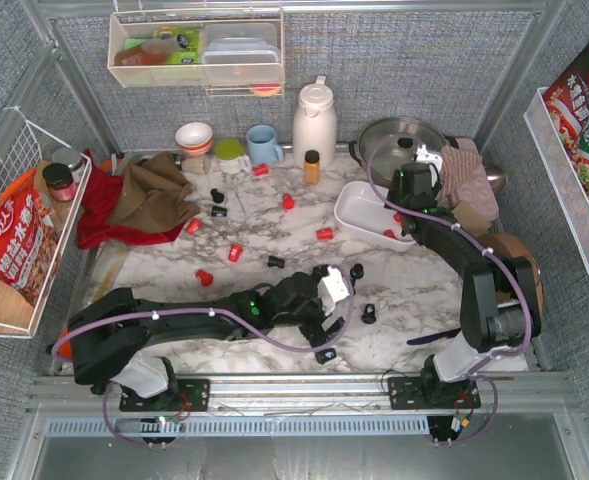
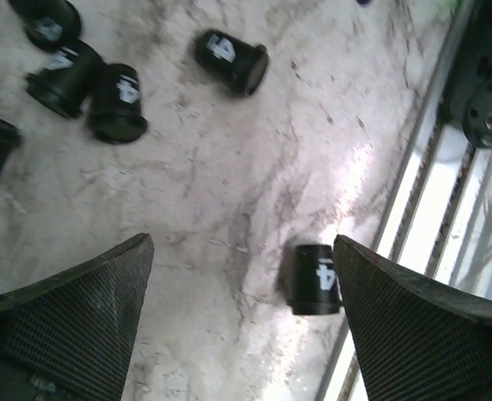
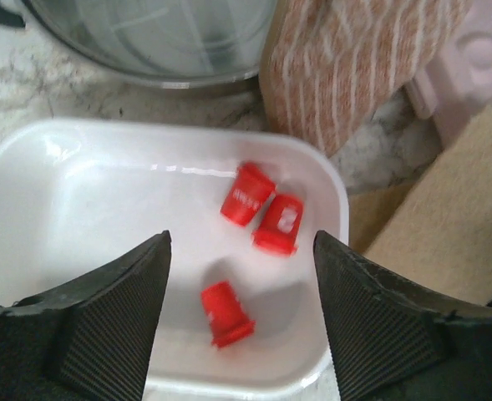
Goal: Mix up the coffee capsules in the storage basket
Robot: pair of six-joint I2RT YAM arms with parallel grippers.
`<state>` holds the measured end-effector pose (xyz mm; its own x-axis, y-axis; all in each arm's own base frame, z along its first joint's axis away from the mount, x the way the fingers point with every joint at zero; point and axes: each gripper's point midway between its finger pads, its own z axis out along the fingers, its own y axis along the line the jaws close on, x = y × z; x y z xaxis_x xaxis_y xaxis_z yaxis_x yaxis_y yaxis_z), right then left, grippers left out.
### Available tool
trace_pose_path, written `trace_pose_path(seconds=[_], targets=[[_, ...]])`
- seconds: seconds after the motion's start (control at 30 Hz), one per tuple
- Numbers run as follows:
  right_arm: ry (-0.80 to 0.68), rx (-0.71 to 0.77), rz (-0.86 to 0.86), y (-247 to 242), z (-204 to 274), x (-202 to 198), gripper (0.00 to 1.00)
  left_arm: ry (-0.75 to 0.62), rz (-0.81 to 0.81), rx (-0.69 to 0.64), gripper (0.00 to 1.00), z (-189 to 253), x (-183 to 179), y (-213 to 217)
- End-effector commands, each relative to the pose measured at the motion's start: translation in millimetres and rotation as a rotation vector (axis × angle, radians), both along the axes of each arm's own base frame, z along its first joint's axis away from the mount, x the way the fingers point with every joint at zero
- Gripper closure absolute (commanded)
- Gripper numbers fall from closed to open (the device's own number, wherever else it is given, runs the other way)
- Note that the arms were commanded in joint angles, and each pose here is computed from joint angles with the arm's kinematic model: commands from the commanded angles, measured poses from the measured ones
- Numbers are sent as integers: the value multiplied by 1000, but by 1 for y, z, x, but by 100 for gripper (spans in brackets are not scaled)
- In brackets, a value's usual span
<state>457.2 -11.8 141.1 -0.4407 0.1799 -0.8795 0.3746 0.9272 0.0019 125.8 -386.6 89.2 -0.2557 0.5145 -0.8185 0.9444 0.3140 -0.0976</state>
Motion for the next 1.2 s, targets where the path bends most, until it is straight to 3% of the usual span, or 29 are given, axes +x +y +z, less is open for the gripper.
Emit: trace_pose_path(seconds=[0.0, 0.43, 0.53, 0.73, 1.03, 1.17], targets=[[29, 93, 30, 13, -4, -22, 26, 64, -62, 126, 4, -18, -25, 11], [-48, 204, 164, 44, 23, -90, 25, 91, -94, 320, 13, -43, -59, 7], [-49, 215, 188, 48, 22, -96, 25, 81, -75, 365, 15, -50, -59, 9], [-51, 230, 224, 54, 25, -99, 25, 37, -5, 395, 31, -57, -50, 17], [-52, 239, 247, 58, 26, -100, 25, 67, -9, 422, 33, -70, -56, 21], [-54, 246, 257, 60, 28, -99, 25, 49, 2, 421, 40, -73, -53, 24]])
